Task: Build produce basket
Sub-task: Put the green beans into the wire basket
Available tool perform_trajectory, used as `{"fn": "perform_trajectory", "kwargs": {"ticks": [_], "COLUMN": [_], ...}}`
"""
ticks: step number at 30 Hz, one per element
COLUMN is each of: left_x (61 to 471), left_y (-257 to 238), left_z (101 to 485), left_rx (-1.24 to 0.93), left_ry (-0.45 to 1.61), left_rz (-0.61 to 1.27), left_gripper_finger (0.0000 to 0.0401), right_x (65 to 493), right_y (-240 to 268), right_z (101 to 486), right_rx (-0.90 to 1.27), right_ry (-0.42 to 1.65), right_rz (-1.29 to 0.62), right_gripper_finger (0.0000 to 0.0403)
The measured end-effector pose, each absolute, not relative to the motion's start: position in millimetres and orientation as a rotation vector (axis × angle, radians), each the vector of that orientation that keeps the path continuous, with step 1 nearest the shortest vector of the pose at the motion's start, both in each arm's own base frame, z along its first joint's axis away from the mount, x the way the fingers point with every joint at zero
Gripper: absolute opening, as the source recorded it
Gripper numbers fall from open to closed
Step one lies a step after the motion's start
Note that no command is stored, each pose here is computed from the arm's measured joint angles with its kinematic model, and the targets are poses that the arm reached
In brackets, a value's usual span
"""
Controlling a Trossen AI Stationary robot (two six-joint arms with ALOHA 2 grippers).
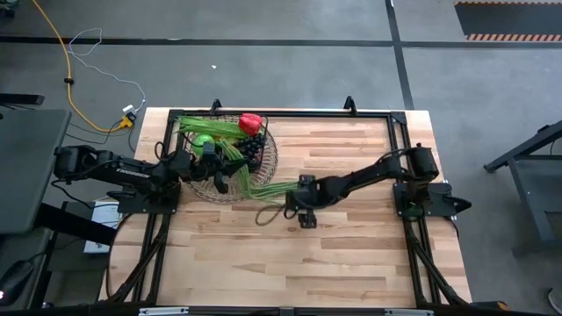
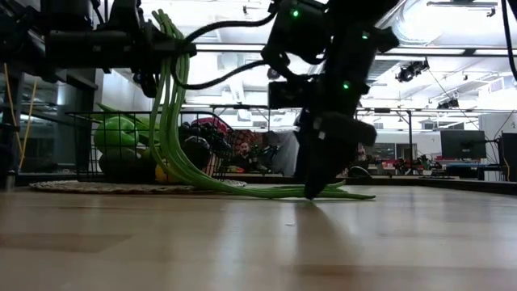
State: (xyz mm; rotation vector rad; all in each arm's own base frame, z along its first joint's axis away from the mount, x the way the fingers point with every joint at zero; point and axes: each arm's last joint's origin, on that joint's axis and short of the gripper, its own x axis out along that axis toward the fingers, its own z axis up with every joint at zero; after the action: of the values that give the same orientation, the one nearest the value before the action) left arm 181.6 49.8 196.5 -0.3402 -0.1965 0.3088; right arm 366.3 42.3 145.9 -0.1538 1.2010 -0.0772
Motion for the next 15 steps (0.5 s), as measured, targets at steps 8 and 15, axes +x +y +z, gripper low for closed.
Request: {"fn": "perform_trajectory", "kwargs": {"ticks": [8,15], "left_x": [182,182], "left_y": [50,50], "left_z": [196,197], "left_rx": [-0.348,-0.348], "left_ry": [-0.197,-0.198], "left_rz": [0.308,0.308], "left_gripper_finger": [0.0014,0.0014], "right_x": [367,369], "right_y": [44,12], "right_z": [142,141], "right_rx": [-0.259,-0.253], "right_ry": [1.190,1.205], "right_rz": [-0.192,-0.272], "right_gripper_finger": [0.0348,0.0348]}}
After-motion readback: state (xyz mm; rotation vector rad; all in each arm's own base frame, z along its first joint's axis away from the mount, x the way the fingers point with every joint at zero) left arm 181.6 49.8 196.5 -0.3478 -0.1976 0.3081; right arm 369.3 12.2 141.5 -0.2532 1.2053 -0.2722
